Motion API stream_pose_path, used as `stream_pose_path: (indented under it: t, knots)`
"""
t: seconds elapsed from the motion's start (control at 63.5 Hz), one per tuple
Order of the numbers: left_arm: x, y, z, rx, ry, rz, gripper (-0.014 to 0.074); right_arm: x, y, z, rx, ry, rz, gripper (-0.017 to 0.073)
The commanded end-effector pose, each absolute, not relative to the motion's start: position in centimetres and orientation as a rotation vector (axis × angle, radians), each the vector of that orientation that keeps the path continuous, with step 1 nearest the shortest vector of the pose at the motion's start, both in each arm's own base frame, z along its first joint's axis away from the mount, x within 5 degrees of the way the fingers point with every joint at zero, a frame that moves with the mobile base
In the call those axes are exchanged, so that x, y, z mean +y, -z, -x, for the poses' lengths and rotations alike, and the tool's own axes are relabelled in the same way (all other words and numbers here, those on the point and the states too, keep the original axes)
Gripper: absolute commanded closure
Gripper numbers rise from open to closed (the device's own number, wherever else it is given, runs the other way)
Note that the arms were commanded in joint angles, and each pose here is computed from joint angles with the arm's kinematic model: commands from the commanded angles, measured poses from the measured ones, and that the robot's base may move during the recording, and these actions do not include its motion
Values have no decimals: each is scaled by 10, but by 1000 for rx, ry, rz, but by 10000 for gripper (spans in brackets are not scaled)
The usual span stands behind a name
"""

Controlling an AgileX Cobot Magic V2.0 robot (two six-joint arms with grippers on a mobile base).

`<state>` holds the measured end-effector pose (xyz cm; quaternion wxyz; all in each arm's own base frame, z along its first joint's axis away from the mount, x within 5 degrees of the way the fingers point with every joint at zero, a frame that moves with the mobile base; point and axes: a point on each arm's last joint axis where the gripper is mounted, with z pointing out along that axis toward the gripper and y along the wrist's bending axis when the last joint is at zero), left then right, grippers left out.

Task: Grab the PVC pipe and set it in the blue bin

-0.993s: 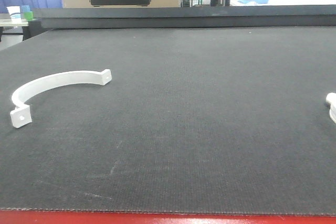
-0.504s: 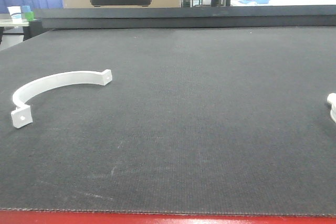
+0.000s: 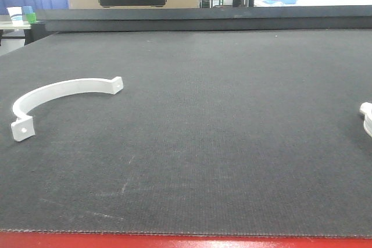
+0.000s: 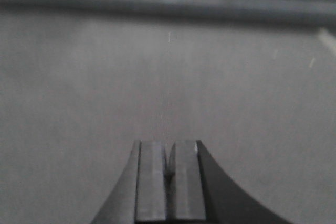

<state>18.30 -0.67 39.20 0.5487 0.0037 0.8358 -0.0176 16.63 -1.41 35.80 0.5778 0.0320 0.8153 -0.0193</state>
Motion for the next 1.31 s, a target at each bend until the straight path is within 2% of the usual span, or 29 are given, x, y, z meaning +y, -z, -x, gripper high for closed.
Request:
stream_pose_path:
  t: [0.0, 0.284, 0.441, 0.52, 0.693, 0.804, 0.898, 1.071, 1.15, 1.292]
  knots:
    - [-7, -383, -199, 2028, 41, -4, 705, -16, -344, -191, 1979, 46, -72, 721]
    - [-9, -352, -239, 2151, 57, 8, 705, -20, -297, -232, 2214, 25, -90, 721]
    - [-10, -338, -257, 2179, 56, 9, 705, -16, -280, -244, 2280, -104, -210, 721]
    - [-10, -332, -261, 2201, 55, 9, 705, -16, -271, -247, 2358, -116, -211, 721]
    - [-10, -330, -265, 2193, 55, 9, 705, -14, -273, -263, 2531, -158, -202, 711]
    - [-10, -332, -266, 2167, 56, 9, 705, -14, -279, -278, 2616, -200, -296, 711]
    - [-10, -331, -265, 2185, 57, 11, 705, -15, -277, -286, 2693, -164, -366, 711]
    - [-10, -328, -263, 2222, 56, 10, 705, -5, -270, -300, 2803, 37, -404, 711]
    - [-10, -328, -263, 2222, 56, 10, 705, 7, -269, -308, 2810, 7, -379, 711]
    - [-10, -328, -263, 2222, 56, 10, 705, 14, -267, -318, 2812, -83, -414, 711]
